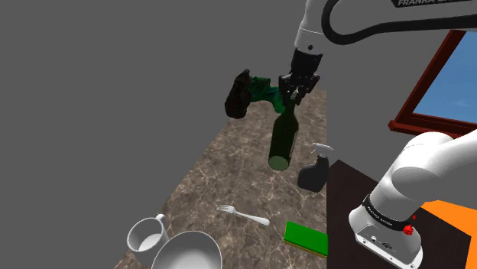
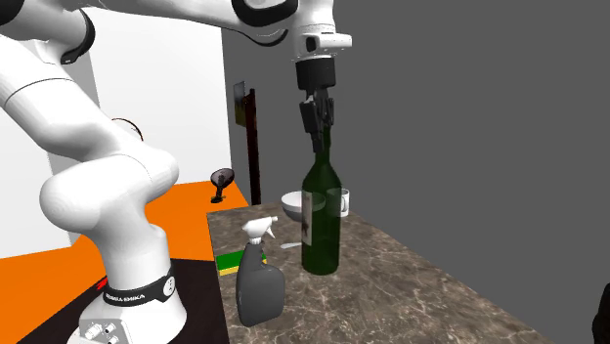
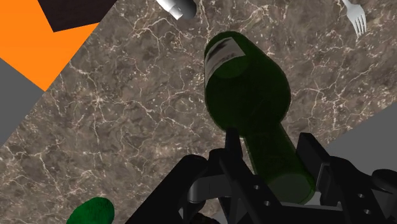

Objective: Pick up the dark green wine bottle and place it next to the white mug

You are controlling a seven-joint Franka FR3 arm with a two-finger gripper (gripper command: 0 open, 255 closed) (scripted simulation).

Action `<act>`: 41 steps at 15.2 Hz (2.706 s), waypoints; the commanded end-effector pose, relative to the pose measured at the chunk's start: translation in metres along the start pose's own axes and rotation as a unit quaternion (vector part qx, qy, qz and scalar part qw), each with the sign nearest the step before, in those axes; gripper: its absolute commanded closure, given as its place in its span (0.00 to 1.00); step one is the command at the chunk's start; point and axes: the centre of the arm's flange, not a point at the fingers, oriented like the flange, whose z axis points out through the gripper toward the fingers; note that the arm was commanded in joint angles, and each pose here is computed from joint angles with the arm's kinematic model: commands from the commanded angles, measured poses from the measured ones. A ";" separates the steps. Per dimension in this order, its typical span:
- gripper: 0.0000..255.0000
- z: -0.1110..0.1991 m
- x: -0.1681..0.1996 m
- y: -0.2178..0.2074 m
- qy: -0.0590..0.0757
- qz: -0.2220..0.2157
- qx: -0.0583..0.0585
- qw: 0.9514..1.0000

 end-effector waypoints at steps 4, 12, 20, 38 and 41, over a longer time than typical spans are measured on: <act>1.00 -0.026 0.002 -0.001 0.000 0.000 0.000 1.000; 1.00 -0.068 0.006 -0.004 0.000 0.000 0.000 1.000; 1.00 -0.110 0.009 -0.006 0.000 0.000 0.000 1.000; 1.00 -0.205 0.018 -0.012 0.000 0.000 0.000 1.000; 1.00 -0.221 0.020 -0.013 0.000 0.000 0.000 1.000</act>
